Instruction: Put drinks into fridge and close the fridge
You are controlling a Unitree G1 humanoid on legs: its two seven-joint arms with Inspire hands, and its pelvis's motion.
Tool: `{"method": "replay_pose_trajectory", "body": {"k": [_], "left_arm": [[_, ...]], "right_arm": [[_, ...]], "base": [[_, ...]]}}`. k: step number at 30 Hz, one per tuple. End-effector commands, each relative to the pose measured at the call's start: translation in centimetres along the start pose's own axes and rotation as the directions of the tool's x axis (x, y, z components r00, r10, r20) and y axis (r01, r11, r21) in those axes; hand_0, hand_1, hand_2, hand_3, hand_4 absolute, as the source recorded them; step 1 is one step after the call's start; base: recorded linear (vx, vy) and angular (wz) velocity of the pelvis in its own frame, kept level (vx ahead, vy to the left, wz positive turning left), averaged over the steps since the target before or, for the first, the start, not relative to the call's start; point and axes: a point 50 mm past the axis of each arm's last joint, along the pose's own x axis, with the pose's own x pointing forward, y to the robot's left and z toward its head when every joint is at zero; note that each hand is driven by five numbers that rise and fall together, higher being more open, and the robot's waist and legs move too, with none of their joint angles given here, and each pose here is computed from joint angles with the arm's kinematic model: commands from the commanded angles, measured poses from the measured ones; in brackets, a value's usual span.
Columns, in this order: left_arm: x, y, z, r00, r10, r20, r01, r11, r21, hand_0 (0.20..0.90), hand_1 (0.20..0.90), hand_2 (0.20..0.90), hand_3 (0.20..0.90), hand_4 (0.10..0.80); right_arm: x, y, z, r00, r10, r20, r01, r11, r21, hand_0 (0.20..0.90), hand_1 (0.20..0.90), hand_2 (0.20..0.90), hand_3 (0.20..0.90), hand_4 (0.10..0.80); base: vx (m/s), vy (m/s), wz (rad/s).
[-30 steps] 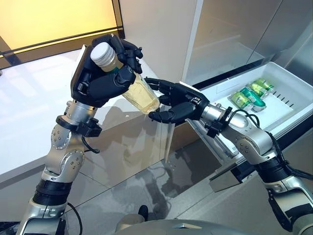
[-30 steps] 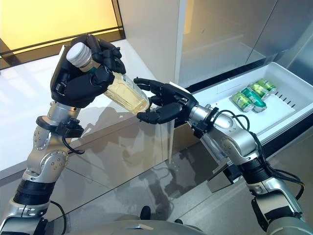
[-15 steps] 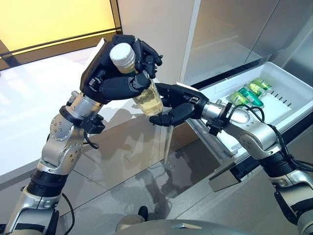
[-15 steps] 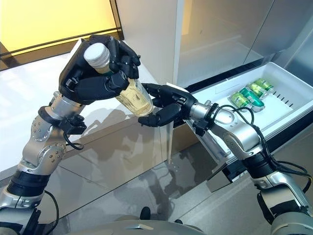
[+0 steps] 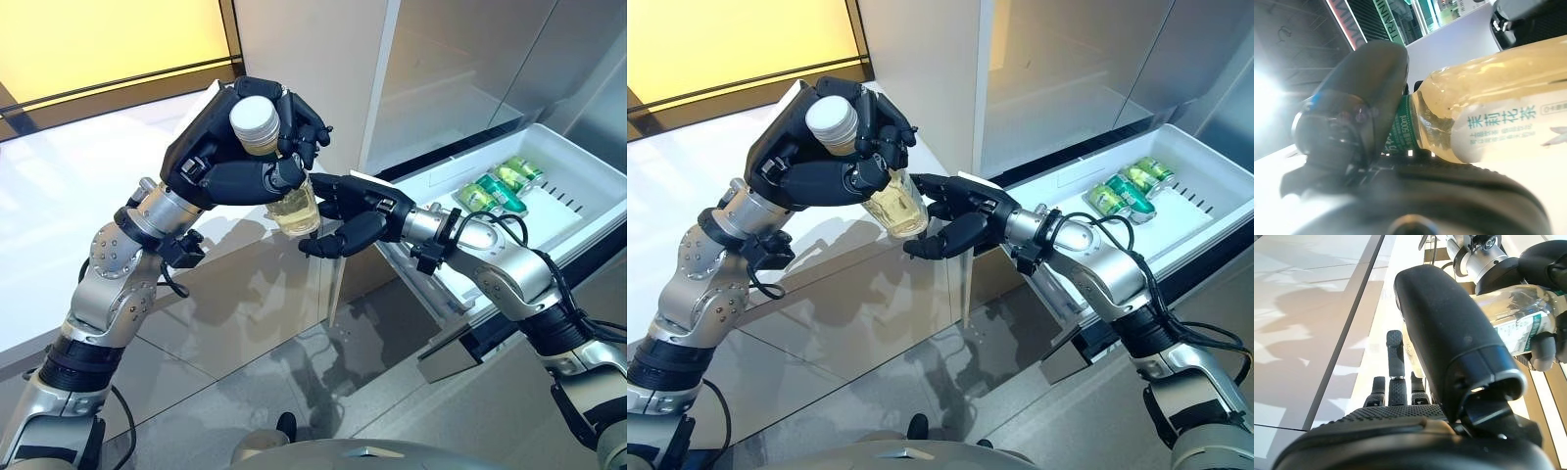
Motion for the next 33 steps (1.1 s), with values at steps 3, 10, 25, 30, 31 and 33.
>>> {"method": "replay_pose_trajectory", "body": {"k": [3,10,25,30,31,33], "left_arm": [[0.6,1.0,3.3,0.991,-0.032,0.13,0.012,0.989,0.149,0.3,0.3,0.3,0.2,0.1],[-0.6,2.0,3.9,0.996,-0.002,0.093,-0.018,0.977,0.211,0.3,0.3,0.3,0.2,0.1],[-0.7,1.8,4.1,0.994,-0.054,0.092,0.035,0.981,0.192,0.3,0.3,0.3,0.2,0.1],[-0.1,1.4,4.1,0.99,-0.082,0.113,0.061,0.982,0.177,0.3,0.3,0.3,0.2,0.1],[-0.1,1.3,4.0,0.99,-0.084,0.114,0.063,0.982,0.179,0.3,0.3,0.3,0.2,0.1],[0.1,1.2,4.1,0.989,-0.089,0.116,0.066,0.98,0.189,0.3,0.3,0.3,0.2,0.1]], "right_arm": [[-1.6,0.5,10.9,0.862,0.093,0.498,0.005,0.981,-0.192,0.9,0.9,0.9,0.9,0.8],[-3.9,-0.3,10.7,0.859,0.053,0.508,0.061,0.977,-0.205,0.9,0.9,0.9,0.9,0.8],[-4.6,-0.4,11.2,0.844,0.071,0.531,0.009,0.989,-0.147,0.9,0.9,0.9,0.9,0.8],[-3.5,-0.5,10.3,0.871,0.072,0.485,-0.03,0.995,-0.094,0.9,0.9,0.9,0.9,0.8],[-3.3,-0.4,10.1,0.878,0.069,0.474,-0.032,0.996,-0.085,0.9,0.9,0.9,0.9,0.8],[-3.1,-0.5,9.6,0.89,0.061,0.453,-0.032,0.997,-0.071,0.9,0.9,0.9,0.9,0.8]], "base": [[0.0,0.0,0.0],[0.0,0.0,0.0],[0.0,0.0,0.0],[0.0,0.0,0.0],[0.0,0.0,0.0],[0.0,0.0,0.0]]}}
